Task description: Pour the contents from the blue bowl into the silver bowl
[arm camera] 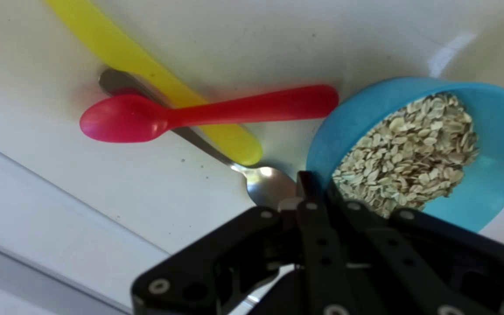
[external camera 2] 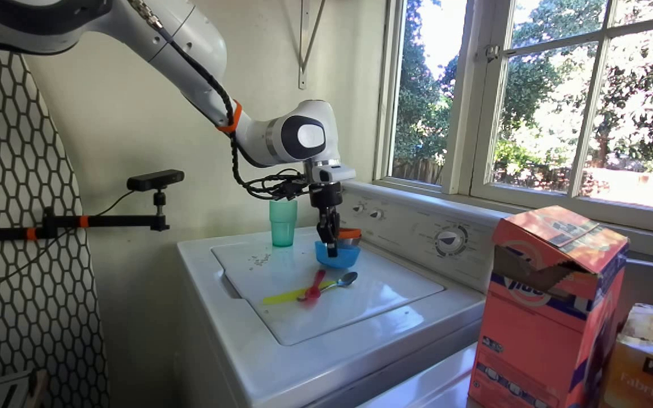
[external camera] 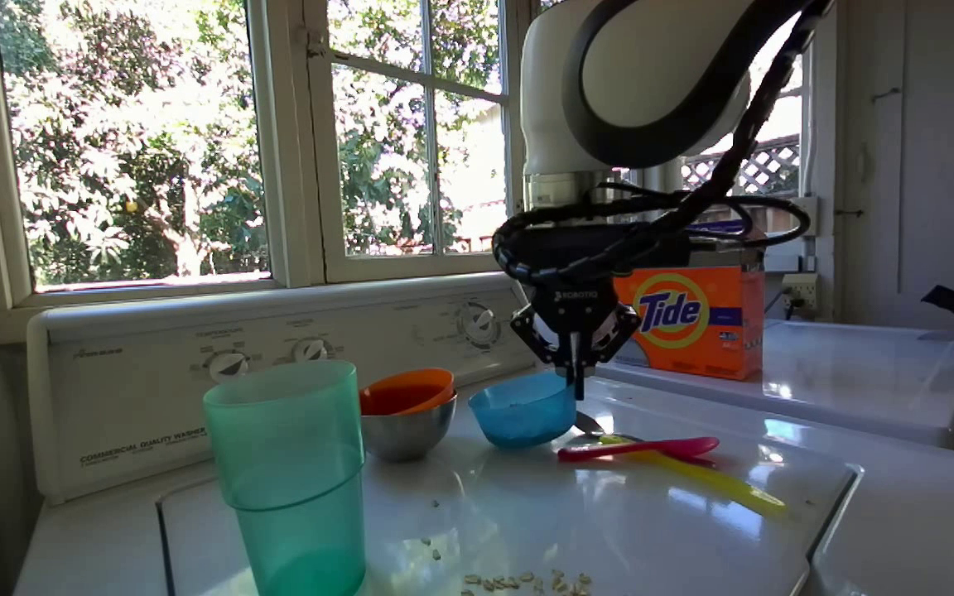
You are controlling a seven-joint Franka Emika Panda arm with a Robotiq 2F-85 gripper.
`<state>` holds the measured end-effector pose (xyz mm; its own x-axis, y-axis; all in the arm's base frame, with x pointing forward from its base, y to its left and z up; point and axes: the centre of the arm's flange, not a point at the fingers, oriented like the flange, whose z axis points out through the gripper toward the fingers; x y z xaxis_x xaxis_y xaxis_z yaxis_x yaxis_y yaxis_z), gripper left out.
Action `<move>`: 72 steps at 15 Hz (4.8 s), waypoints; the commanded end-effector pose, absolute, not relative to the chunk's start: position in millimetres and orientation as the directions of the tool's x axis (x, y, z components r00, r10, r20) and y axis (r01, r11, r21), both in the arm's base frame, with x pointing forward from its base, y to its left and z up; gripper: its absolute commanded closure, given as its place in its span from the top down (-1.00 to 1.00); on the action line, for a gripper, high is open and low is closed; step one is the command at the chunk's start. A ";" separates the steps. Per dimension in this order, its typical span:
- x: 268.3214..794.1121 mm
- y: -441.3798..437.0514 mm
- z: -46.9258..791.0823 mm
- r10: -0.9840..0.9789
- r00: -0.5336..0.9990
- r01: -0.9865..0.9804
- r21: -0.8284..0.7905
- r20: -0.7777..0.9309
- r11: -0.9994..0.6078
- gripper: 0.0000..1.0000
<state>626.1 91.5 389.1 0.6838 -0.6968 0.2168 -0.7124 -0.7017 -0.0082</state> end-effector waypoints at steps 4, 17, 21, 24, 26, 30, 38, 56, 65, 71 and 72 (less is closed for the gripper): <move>628.6 70.7 409.1 -0.640 0.690 -0.690 0.038 0.339 -0.723 -0.98; 674.9 17.3 394.4 -0.803 0.490 -0.846 -0.040 0.340 -0.532 -0.98; 657.6 23.0 425.6 -0.815 0.516 -0.835 -0.058 0.266 -0.548 -0.98; 663.6 23.6 418.1 -0.810 0.508 -0.834 -0.065 0.293 -0.547 -0.93; 662.1 24.9 423.4 -0.810 0.509 -0.833 -0.070 0.292 -0.549 -0.93; 657.0 51.4 433.3 -0.769 0.548 -0.793 -0.088 0.329 -0.603 -0.98; 646.9 135.7 493.8 -0.616 0.640 -0.682 -0.029 0.459 -0.730 -0.98; 667.1 176.9 461.6 -0.504 0.592 -0.723 0.139 0.629 -0.676 -0.98; 691.2 244.2 445.3 -0.226 0.667 -0.608 0.343 0.710 -0.716 -0.98; 710.2 269.7 443.3 -0.060 0.663 -0.551 0.432 0.746 -0.713 -0.98; 711.0 274.3 444.7 -0.041 0.684 -0.533 0.461 0.728 -0.710 -0.98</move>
<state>692.7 255.9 441.8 0.6606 -0.1099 0.7426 -0.5610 -0.7296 0.3910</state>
